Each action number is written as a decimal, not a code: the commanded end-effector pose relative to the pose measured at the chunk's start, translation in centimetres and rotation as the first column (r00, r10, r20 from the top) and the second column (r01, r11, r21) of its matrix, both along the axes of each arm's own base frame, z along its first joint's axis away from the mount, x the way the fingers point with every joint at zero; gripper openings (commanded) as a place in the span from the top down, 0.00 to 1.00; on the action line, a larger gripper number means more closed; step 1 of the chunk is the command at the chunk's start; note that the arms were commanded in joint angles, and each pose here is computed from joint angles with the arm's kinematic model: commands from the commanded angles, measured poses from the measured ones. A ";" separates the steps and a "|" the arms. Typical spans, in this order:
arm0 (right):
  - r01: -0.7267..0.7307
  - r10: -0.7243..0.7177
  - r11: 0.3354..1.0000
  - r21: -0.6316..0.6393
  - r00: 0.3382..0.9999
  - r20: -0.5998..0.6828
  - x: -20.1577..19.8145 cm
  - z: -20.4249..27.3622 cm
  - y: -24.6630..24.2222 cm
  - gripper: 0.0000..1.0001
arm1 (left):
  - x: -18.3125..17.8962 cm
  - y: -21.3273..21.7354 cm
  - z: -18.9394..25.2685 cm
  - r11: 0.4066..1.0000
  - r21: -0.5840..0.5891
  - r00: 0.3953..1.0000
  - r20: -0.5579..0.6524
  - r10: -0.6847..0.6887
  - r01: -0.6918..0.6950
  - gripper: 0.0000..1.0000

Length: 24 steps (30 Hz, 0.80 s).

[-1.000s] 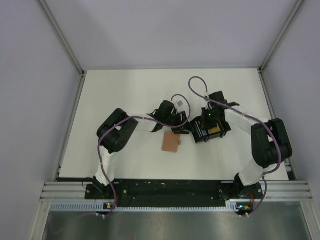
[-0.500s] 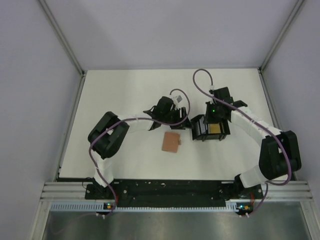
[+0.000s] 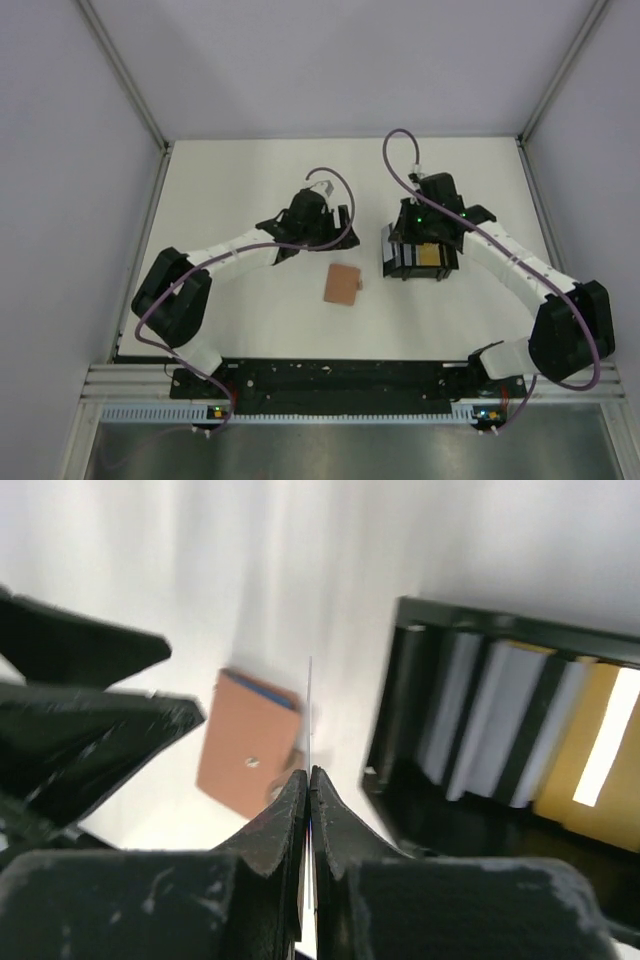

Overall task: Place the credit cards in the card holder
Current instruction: Pick up the credit card from the storage box, then open the card holder at the center of the board.

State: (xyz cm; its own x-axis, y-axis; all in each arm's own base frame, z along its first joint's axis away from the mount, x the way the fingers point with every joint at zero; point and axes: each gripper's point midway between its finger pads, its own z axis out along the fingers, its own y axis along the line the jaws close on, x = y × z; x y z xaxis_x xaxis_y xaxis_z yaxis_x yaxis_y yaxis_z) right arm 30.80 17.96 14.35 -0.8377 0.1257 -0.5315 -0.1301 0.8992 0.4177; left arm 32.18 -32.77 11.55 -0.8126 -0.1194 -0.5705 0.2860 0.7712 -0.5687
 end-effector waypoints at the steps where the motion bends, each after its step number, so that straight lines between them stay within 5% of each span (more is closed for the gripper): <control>1: -0.025 0.022 0.990 0.142 0.999 0.028 -0.4 2.0 5.5 1.00 | 0.6 7.2 -2.1 0.956 0.194 0.974 -0.013 0.226 -0.219 0.19; 10: -0.032 0.043 0.990 0.134 0.996 -0.079 -2.2 -2.4 12.4 1.00 | -0.6 12.9 -4.4 0.916 0.235 0.935 -0.066 0.347 -0.324 0.18; 24: 0.025 -0.022 0.999 0.029 0.994 -0.110 -4.3 -6.0 9.3 1.00 | -2.8 10.8 -5.6 0.970 0.171 0.971 -0.137 0.196 -0.172 0.25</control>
State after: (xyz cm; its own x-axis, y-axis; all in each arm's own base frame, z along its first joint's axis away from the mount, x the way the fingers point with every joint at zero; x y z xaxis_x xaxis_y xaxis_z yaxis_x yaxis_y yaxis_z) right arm 25.99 27.45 6.51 -0.9191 0.1248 -0.3738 -0.0560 0.8975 0.4375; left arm 29.37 -20.68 4.69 -0.8714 -0.2238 -0.4366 -0.0282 0.9113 -0.4107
